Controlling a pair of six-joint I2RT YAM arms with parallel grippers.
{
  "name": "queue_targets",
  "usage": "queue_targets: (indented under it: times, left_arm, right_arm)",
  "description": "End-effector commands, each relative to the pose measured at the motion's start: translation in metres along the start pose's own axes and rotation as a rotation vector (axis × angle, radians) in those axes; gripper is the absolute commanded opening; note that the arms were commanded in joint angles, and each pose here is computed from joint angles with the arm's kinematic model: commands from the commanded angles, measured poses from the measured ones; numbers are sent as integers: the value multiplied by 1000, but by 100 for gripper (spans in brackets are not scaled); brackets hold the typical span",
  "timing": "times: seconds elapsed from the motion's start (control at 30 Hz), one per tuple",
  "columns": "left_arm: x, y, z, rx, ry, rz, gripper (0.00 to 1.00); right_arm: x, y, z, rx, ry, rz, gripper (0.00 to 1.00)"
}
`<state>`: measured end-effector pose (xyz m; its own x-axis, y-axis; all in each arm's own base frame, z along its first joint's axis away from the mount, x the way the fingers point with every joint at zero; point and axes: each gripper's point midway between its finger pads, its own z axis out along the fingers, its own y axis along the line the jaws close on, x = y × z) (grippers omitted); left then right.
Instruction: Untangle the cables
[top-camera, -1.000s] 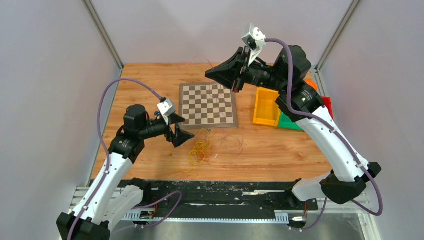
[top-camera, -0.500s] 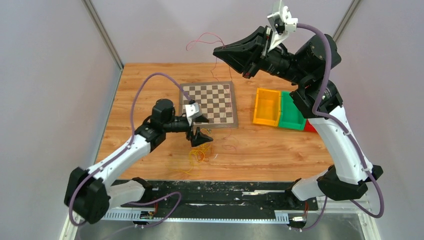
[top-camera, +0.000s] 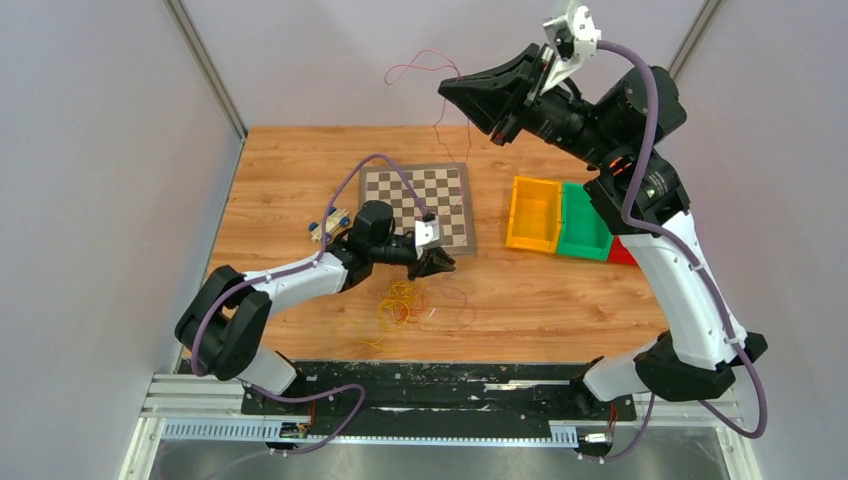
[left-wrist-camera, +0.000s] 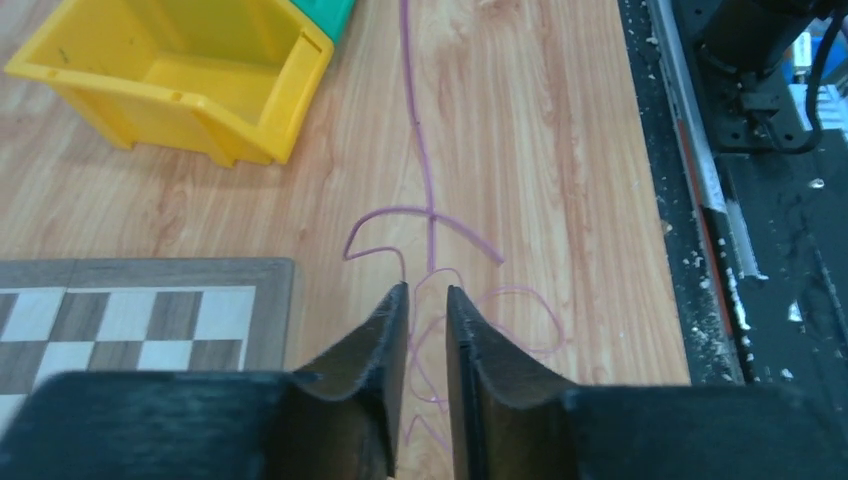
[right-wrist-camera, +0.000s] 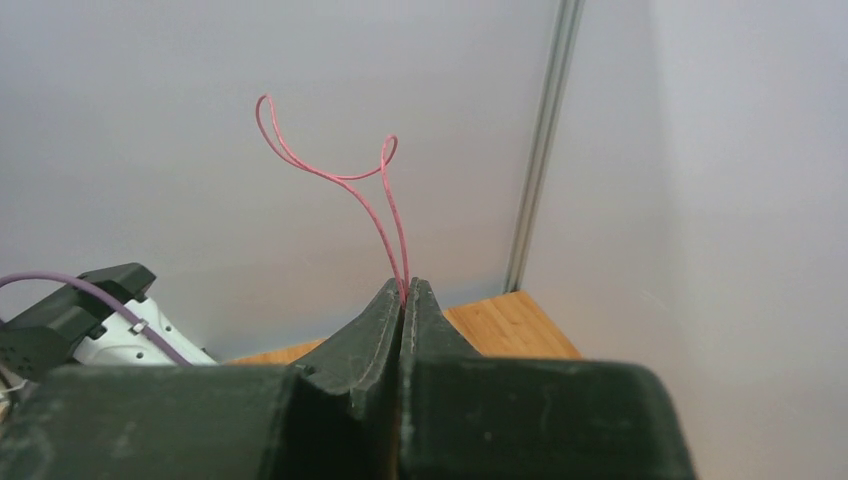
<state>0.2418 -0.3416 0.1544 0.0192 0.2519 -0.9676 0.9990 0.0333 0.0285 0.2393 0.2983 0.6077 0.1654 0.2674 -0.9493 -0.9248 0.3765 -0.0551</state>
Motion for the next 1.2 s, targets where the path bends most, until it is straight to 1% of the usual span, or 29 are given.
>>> queue_targets:
  times: [0.0,0.07,0.17,0.2,0.23,0.27,0.3,0.33,0.37,0.4,0.5,0.53,0.57,0.6,0.67,0.73,0.77,0.8,0.83,0.87,0.9,0.93,1.03,1.07,1.1,1.17]
  left_arm:
    - [2,-6,-11,4,-10,24,8]
    - [16,-11,-17,-3,30,-5,0]
    - [33,-13,-35,-28,88,-30,0]
    - [30,-12,-40,-40,80,-27,0]
    - [31,-6,-46,-64,66,-51,4]
    - [26,-5,-49,-67,44,-53,29]
    - [19,0,-51,-91,17,-71,50]
    - [15,4,-50,-105,2,-75,82]
    - [4,8,-47,-115,-35,-80,91]
    - [-1,15,-42,-134,-43,-82,98]
    - [-15,27,-21,-148,-73,-80,100]
    - [-27,32,-17,-147,-93,-71,100]
    - [-28,37,-13,-153,-95,-76,100]
    - [-37,42,-12,-163,-109,-74,100]
    - [-42,49,-14,-191,-103,-76,100]
    - [-37,45,-21,-205,-70,-90,100]
    - [-43,44,-28,-221,-72,-79,100]
    - [-34,40,-32,-226,-40,-101,100]
    - [-40,39,-39,-255,-40,-94,100]
    - [-33,35,-44,-264,-8,-122,100]
    - [-39,35,-52,-300,-11,-113,100]
    - [-32,30,-57,-311,12,-131,100]
    - [-33,17,-76,-358,6,-96,100]
    - [-40,13,-84,-372,-12,-74,100]
    - [-34,10,-87,-383,-2,-80,100]
    - [-35,5,-94,-402,-6,-77,100]
  right_arm:
    - [-34,-13,-22,103,-68,-71,0]
    - [-38,-22,-26,141,-75,-83,0]
    - [-46,-33,-35,186,-91,-103,0]
    - [-47,-35,-36,189,-90,-103,0]
    - [-48,-35,-37,189,-90,-102,0]
    - [-46,-33,-37,178,-87,-97,0]
    - [-45,-32,-38,169,-84,-92,0]
    - [-43,-30,-37,159,-79,-80,0]
    - [-39,-30,-37,154,-72,-71,0]
    - [-37,-29,-36,148,-67,-65,0]
    - [-35,-30,-37,156,-63,-74,0]
    - [-34,-32,-39,164,-58,-87,0]
    - [-32,-34,-41,177,-47,-103,0]
    - [-28,-37,-44,197,-30,-114,0]
    - [-10,-48,-52,250,24,-134,0]
    - [11,-58,-64,304,88,-172,0]
    - [21,-67,-71,346,120,-186,0]
    - [33,-77,-79,390,154,-193,0]
    - [44,-87,-88,430,188,-193,0]
    - [53,-98,-96,469,212,-189,0]
    - [61,-108,-104,503,236,-179,0]
    - [68,-116,-112,533,253,-169,0]
    - [87,-142,-133,616,306,-159,0]
    - [94,-149,-139,643,324,-156,0]
    - [101,-156,-144,666,341,-150,0]
    - [115,-174,-157,726,377,-146,0]
